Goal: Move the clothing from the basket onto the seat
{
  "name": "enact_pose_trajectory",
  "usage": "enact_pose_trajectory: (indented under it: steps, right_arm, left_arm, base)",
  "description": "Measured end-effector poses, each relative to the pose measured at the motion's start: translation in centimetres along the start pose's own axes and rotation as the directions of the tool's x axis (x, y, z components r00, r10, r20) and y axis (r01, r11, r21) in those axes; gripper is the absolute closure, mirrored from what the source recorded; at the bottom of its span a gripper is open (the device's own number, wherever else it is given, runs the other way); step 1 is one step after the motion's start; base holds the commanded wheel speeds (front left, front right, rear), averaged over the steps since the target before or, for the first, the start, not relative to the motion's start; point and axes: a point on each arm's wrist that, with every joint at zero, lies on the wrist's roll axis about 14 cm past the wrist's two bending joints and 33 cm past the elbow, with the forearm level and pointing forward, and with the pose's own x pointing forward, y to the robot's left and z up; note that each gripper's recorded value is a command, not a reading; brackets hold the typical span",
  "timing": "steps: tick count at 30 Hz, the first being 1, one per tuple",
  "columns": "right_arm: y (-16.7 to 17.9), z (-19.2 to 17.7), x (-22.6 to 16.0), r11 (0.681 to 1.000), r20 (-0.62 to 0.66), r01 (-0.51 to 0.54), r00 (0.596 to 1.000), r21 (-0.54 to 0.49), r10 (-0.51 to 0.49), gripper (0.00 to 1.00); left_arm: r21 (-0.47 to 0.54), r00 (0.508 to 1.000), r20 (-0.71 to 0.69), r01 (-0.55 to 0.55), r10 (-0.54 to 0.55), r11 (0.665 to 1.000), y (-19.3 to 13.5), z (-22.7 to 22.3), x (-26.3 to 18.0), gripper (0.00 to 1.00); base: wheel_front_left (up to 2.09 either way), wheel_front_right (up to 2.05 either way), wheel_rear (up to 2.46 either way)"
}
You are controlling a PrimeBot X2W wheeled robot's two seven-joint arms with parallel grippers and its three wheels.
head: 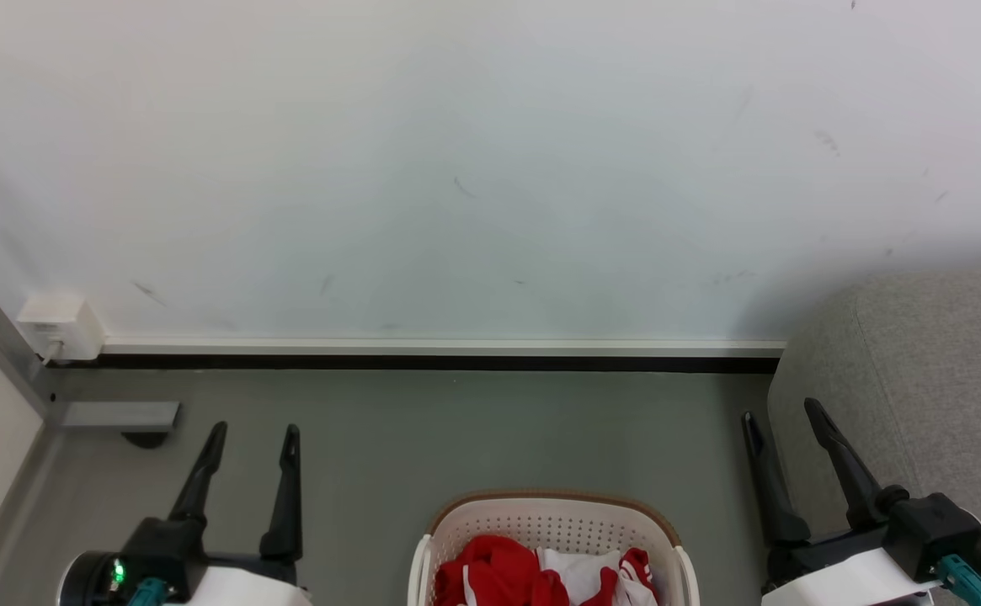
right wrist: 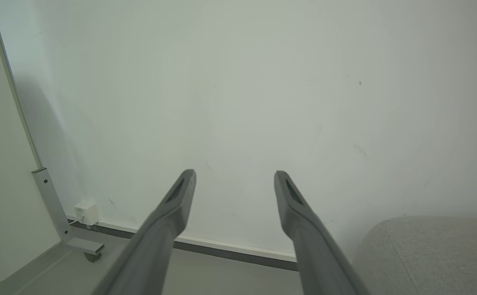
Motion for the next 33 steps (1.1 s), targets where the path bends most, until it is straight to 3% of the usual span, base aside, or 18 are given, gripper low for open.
enact_pose_trajectory:
  steps: [33]
  right_arm:
    - [-1.2, 0.1, -0.1, 0.999, 0.006, 0.028, 1.000, -0.030, -0.028, 0.00]
  left_arm:
    - [0.006, 0.999, -0.017, 0.046, -0.046, 0.999, -1.0, -0.9, 0.5, 0.00]
  base:
    - [0.00, 0.00, 0.00]
